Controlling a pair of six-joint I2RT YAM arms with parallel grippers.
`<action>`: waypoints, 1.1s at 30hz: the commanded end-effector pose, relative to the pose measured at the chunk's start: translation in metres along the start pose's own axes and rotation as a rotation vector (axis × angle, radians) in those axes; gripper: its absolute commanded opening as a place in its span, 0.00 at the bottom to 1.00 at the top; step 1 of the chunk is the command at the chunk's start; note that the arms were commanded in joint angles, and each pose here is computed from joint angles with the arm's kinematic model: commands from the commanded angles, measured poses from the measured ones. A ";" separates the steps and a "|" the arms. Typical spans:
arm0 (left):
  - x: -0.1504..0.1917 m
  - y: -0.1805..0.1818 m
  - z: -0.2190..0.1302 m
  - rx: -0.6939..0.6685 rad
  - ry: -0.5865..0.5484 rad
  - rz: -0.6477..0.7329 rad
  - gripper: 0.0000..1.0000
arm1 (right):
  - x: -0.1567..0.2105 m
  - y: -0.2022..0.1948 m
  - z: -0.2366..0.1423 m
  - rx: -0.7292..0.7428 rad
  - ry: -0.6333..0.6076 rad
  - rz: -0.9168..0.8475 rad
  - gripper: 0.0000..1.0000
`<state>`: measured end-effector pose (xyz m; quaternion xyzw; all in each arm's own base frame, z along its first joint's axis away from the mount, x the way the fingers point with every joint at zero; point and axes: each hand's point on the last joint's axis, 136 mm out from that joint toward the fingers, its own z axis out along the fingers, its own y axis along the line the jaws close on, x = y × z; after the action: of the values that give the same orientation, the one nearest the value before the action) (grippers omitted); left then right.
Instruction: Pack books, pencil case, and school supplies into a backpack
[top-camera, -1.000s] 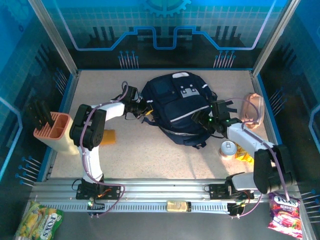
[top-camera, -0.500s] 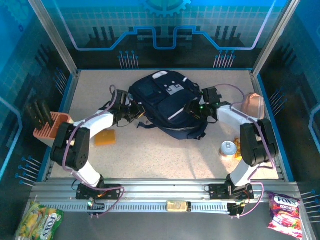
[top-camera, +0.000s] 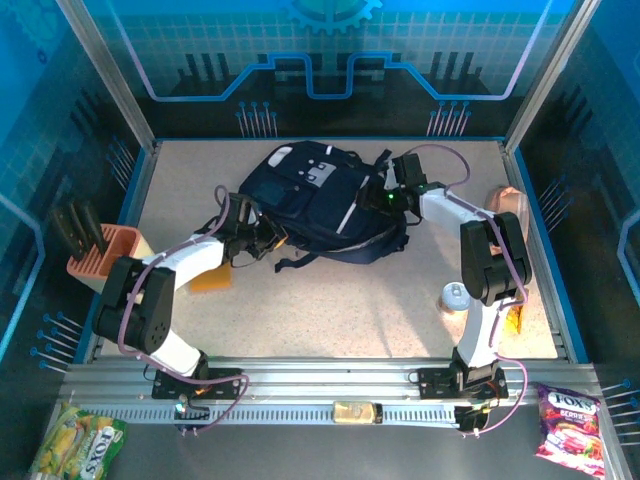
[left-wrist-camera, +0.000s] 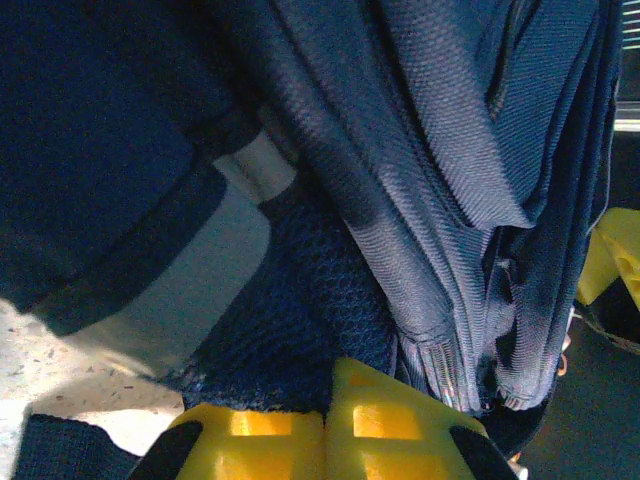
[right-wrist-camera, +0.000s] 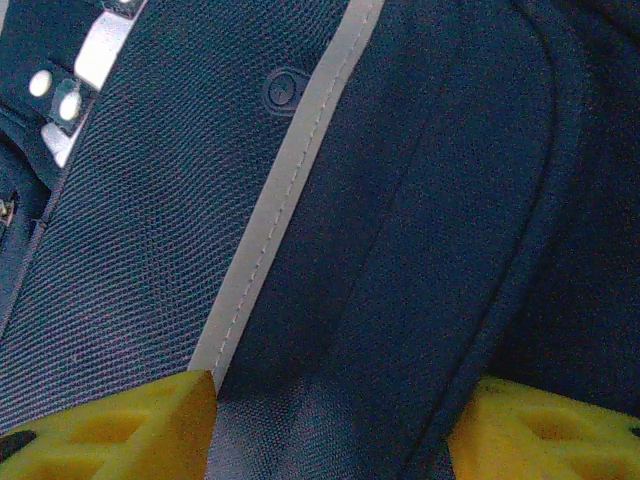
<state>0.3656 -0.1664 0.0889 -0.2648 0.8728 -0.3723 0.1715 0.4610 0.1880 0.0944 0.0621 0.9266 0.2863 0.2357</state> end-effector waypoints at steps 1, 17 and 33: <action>0.013 -0.027 0.004 0.053 0.065 0.026 0.00 | -0.009 0.014 0.008 -0.054 0.000 -0.085 0.61; 0.012 -0.044 0.018 0.000 0.077 -0.027 0.00 | -0.051 0.007 -0.014 -0.085 -0.039 -0.014 0.68; 0.005 -0.083 0.014 0.121 0.045 -0.001 0.00 | 0.027 0.046 -0.102 0.074 -0.104 -0.185 0.71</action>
<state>0.3803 -0.2050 0.1002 -0.2858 0.8725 -0.3729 0.1341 0.4211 0.1707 0.2015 0.0265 0.9083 0.2627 0.3244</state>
